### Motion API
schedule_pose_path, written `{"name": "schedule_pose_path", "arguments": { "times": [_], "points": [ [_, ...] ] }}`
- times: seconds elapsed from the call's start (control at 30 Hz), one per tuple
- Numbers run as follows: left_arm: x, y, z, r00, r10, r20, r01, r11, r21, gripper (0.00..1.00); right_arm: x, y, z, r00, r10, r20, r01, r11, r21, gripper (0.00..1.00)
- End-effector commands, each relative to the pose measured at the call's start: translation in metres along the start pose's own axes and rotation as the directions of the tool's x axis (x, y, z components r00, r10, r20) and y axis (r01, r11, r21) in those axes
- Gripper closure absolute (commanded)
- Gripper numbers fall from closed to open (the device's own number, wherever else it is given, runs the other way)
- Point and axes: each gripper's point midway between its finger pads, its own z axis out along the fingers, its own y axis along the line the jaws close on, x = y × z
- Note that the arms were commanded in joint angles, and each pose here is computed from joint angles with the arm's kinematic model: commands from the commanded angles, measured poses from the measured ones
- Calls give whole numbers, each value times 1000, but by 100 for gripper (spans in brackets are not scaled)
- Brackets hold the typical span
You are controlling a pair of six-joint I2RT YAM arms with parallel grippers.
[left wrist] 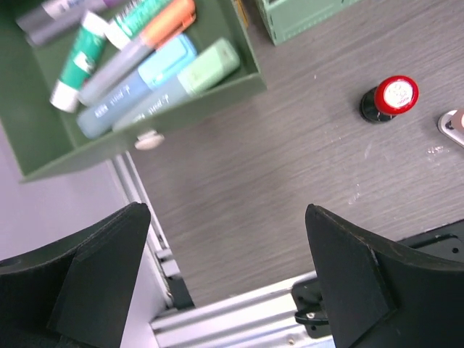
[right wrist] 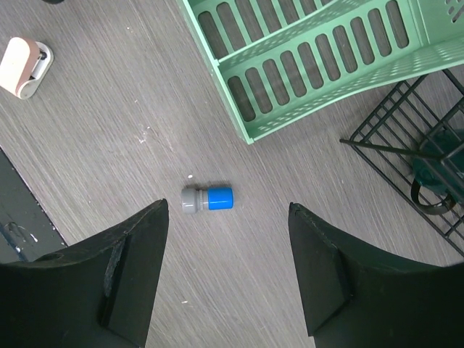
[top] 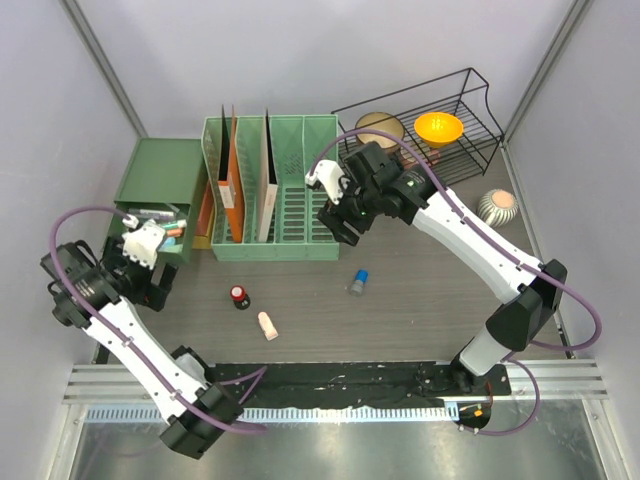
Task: Organize the desk
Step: Place the stationery in the drawer, then close the drawer in the storage box.
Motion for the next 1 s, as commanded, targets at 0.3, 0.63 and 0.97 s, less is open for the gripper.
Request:
{"name": "schedule_pose_path", "arguments": {
  "times": [0.3,0.63,0.97],
  "points": [
    [35,43,32,981,-183,-69,176,979,-100,7,-6,-9,-4,1000,11,-3,-11,999,38,29],
    [37,47,43,977,-206,-50,202,976,-88,7,-95,-36,-20,986,-92,136,81,993,82,30],
    [22,37,39,979,-202,28,204,975,-89,7,-188,-61,-54,880,-200,431,112,969,221,28]
  ]
}}
